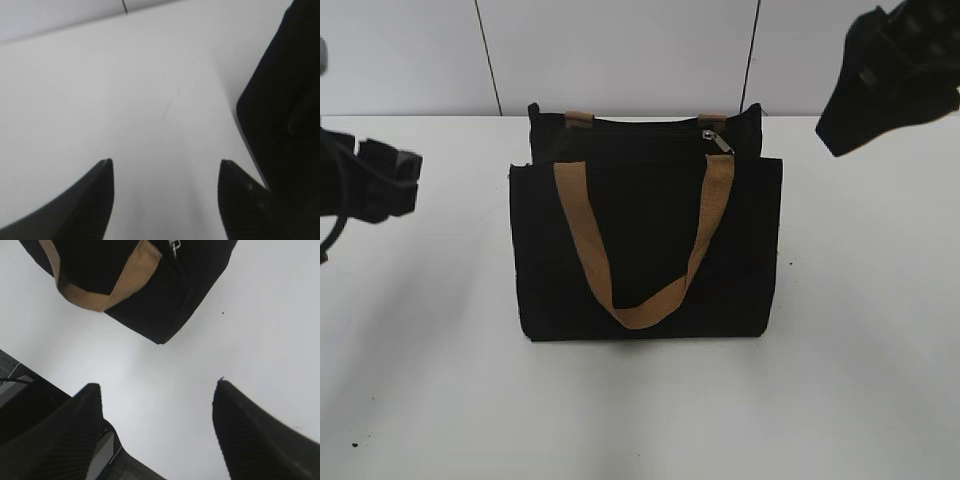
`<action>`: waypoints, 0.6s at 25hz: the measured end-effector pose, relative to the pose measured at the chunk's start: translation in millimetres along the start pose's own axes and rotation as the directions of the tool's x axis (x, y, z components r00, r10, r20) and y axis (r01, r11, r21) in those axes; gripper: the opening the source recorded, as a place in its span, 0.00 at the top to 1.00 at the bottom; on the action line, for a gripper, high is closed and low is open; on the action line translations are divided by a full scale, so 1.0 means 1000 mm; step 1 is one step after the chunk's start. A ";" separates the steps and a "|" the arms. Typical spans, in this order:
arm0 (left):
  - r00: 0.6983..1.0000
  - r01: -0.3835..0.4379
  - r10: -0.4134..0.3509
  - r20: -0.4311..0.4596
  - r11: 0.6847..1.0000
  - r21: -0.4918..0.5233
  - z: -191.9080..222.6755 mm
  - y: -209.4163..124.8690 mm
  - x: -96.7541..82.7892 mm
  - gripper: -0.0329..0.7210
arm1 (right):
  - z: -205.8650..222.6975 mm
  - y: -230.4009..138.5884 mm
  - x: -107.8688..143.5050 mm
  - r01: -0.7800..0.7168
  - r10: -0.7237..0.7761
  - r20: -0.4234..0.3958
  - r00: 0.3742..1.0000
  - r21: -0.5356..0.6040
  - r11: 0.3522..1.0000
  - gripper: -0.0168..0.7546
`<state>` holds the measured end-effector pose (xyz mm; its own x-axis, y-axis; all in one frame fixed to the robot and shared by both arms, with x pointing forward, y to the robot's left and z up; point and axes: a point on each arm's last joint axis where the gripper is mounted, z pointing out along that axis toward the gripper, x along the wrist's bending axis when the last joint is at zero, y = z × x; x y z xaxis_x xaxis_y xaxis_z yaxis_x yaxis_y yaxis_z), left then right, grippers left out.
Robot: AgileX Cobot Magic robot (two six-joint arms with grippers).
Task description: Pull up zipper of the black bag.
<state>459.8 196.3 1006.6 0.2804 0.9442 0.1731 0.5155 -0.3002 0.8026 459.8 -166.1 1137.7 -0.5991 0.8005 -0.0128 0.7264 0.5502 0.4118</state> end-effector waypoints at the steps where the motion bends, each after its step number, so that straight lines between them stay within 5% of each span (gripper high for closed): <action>1: 0.999 0.035 -0.034 -0.008 0.998 0.057 0.003 -0.006 0.000 0.29 | 0.002 -0.004 0.000 -0.001 0.001 -0.001 1.000 0.012 1.000 0.30; 4: 0.993 0.106 -0.114 0.044 0.984 0.146 0.000 -0.011 -0.007 0.27 | 0.005 -0.016 0.001 -0.002 0.002 -0.003 1.000 0.035 0.999 0.30; 9: 0.992 0.040 -0.055 0.110 0.990 0.132 -0.030 0.015 -0.017 0.17 | -0.005 -0.033 0.004 -0.001 0.001 -0.001 1.000 0.013 1.000 0.30; 15: 0.981 -0.097 0.045 0.189 0.956 0.276 -0.080 0.021 -0.016 0.15 | -0.019 -0.070 0.009 0.000 0.000 0.003 1.000 -0.020 1.000 0.25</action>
<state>401.4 185.8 1066.9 0.4514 0.8869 0.0983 0.6892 -0.4165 0.5929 397.0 -202.6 1126.3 -0.5980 0.8013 -0.0155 0.7195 0.5453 0.4300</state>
